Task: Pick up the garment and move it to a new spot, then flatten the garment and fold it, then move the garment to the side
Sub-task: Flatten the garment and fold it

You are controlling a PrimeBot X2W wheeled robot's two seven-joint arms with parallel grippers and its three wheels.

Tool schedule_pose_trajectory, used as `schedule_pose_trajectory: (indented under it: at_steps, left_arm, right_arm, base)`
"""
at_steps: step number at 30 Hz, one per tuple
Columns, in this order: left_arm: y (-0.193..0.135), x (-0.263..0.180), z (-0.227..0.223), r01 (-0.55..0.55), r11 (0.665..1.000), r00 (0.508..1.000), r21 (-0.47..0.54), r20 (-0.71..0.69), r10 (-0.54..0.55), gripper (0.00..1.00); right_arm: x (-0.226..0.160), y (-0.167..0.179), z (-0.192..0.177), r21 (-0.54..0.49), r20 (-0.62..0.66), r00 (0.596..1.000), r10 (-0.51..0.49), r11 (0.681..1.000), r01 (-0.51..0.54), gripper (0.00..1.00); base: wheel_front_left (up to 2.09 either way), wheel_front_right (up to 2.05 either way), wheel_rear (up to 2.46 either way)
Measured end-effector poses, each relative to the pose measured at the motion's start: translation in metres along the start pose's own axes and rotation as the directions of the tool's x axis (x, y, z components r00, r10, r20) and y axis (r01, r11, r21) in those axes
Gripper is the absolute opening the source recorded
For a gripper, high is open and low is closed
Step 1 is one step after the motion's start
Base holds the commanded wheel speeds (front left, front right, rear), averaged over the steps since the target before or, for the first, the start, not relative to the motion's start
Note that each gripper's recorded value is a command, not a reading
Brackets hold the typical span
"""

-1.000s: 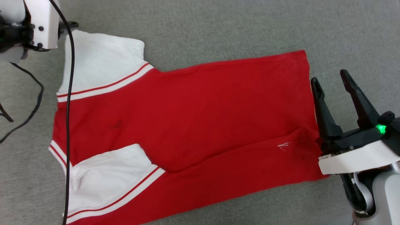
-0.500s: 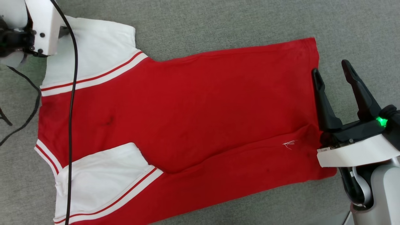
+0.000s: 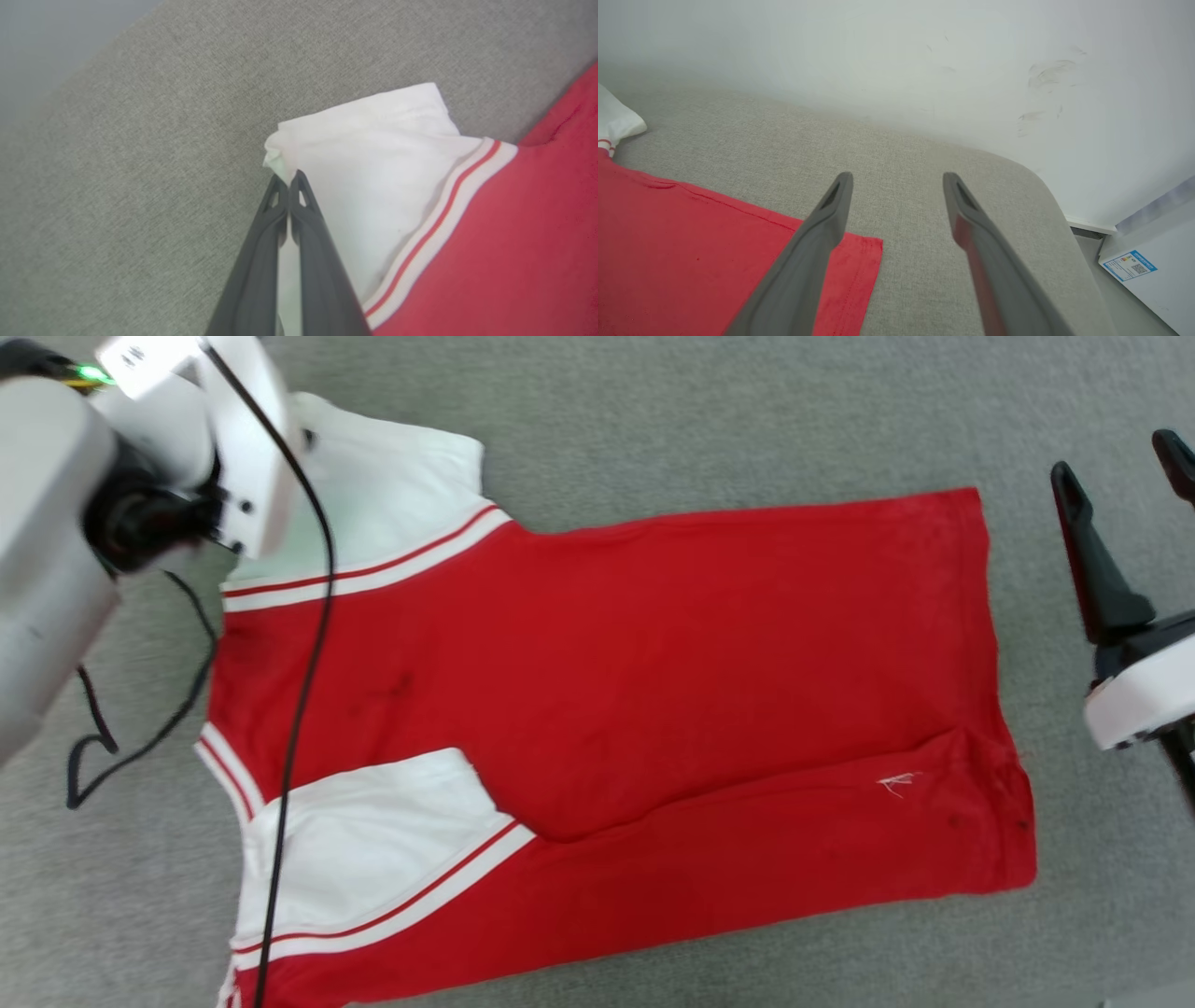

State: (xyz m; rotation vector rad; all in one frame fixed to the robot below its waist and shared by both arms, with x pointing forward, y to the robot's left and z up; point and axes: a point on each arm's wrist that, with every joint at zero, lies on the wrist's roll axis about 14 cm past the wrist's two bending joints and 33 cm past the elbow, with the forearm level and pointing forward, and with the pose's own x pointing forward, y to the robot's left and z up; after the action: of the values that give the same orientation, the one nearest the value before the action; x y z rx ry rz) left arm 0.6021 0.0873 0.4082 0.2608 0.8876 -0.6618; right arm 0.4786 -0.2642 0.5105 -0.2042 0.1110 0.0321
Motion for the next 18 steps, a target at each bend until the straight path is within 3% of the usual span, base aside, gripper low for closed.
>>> schedule_pose_trajectory:
  at_steps: [5,6,7,11,15,18]
  left_arm:
    - [-0.017,-0.02,0.004,0.021,0.999,0.998,0.043,0.06,-0.024,0.0]
    - [-0.02,-0.029,0.007,0.023,0.998,0.996,0.053,0.086,-0.027,0.0]
    - [-0.02,-0.029,0.007,0.023,0.998,0.996,0.053,0.086,-0.027,0.0]
    - [-0.024,-0.042,0.01,0.019,0.997,0.993,0.076,0.117,-0.028,0.0]
    - [-0.029,-0.049,0.012,0.025,0.995,0.989,0.101,0.139,-0.039,0.0]
    - [-0.034,-0.051,0.016,0.037,0.992,0.985,0.12,0.163,-0.056,0.0]
  right_arm:
    - [0.01,-0.005,-0.02,-0.004,-0.24,0.968,0.067,0.998,-0.07,1.0]
    - [0.011,-0.005,-0.031,0.016,-0.352,0.931,0.094,0.995,-0.094,1.0]
    - [0.011,-0.005,-0.031,0.016,-0.352,0.931,0.094,0.995,-0.094,1.0]
    - [0.011,-0.009,-0.048,0.028,-0.534,0.836,0.125,0.991,-0.13,1.0]
    - [0.017,-0.009,-0.062,0.043,-0.642,0.754,0.135,0.989,-0.14,1.0]
    - [0.027,-0.005,-0.07,0.063,-0.683,0.715,0.148,0.987,-0.145,1.0]
  base:
    - [0.0,0.0,0.0]
    - [0.0,0.0,0.0]
    - [0.0,0.0,0.0]
    - [0.0,0.0,0.0]
    - [0.0,0.0,0.0]
    - [0.0,0.0,0.0]
